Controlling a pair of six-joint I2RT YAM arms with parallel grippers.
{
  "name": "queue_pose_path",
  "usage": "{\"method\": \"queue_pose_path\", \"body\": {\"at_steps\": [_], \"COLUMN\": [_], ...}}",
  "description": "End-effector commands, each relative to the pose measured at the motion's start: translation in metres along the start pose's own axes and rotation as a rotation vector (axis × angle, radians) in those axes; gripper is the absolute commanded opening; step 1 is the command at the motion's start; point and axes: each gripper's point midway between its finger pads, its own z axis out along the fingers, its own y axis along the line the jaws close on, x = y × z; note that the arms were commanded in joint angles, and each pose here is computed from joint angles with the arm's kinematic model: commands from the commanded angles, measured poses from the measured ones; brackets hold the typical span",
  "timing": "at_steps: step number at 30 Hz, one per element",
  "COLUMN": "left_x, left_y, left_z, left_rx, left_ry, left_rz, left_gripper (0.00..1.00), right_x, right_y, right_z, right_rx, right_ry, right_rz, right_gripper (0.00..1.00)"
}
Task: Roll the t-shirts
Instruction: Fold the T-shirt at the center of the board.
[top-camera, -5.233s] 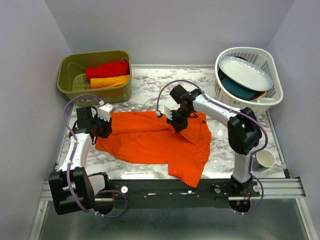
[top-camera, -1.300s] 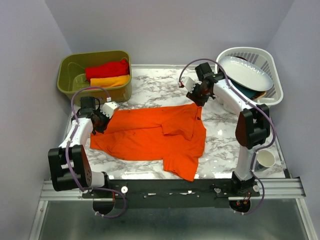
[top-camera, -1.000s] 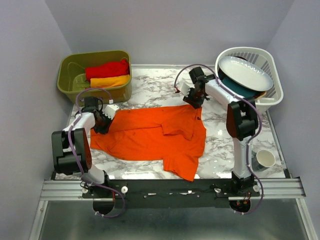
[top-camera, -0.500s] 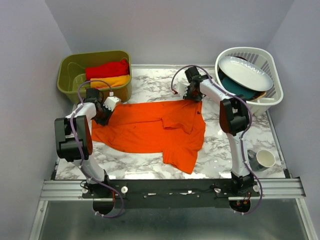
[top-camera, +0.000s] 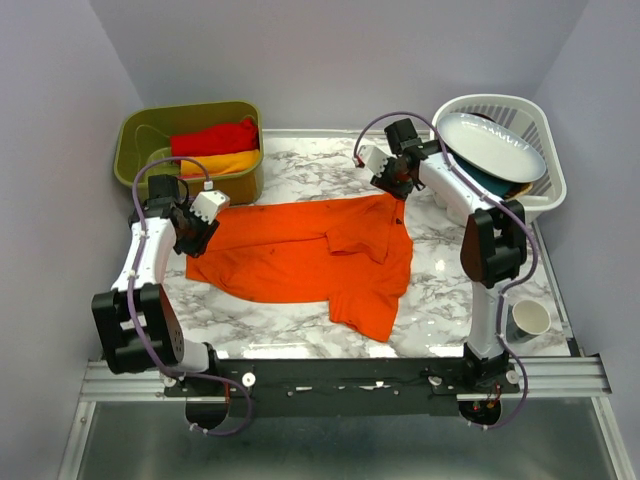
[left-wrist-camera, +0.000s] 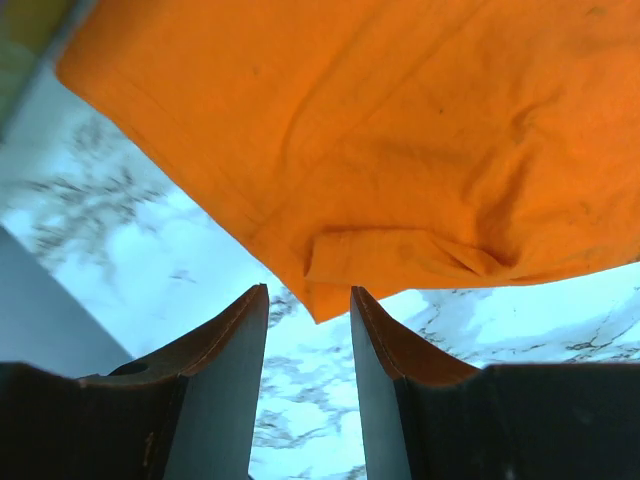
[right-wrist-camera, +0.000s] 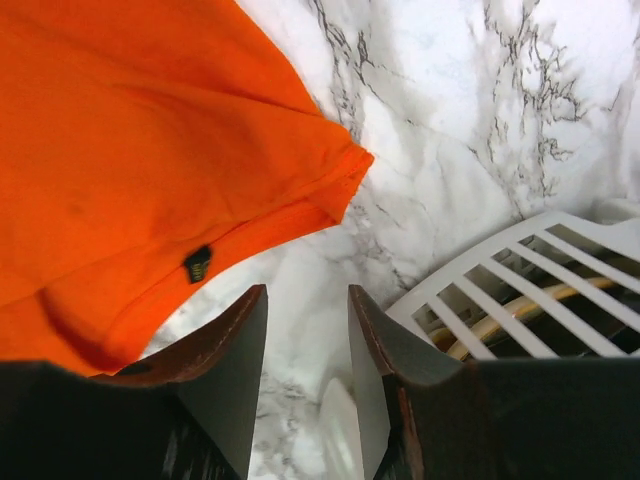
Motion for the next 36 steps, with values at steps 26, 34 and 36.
{"method": "queue_pose_path", "body": {"at_steps": [26,34,36], "left_x": [0.058,0.061,0.059], "left_y": [-0.005,-0.012,-0.015], "left_z": [0.051,0.053,0.055], "left_rx": [0.111,0.138,0.160], "left_ry": [0.227,0.229,0.221], "left_rz": [-0.375,-0.373,-0.382], "left_gripper": [0.47,0.38,0.34], "right_x": [-0.020,-0.019,-0.018], "right_y": [0.049,0.052,0.052], "right_z": [-0.031,-0.028,-0.028], "right_rx": [-0.160,-0.167,-0.168], "right_ry": [-0.088,-0.078,-0.077], "right_rz": [0.164,0.164,0.166], "right_gripper": [0.48,0.48,0.48]}}
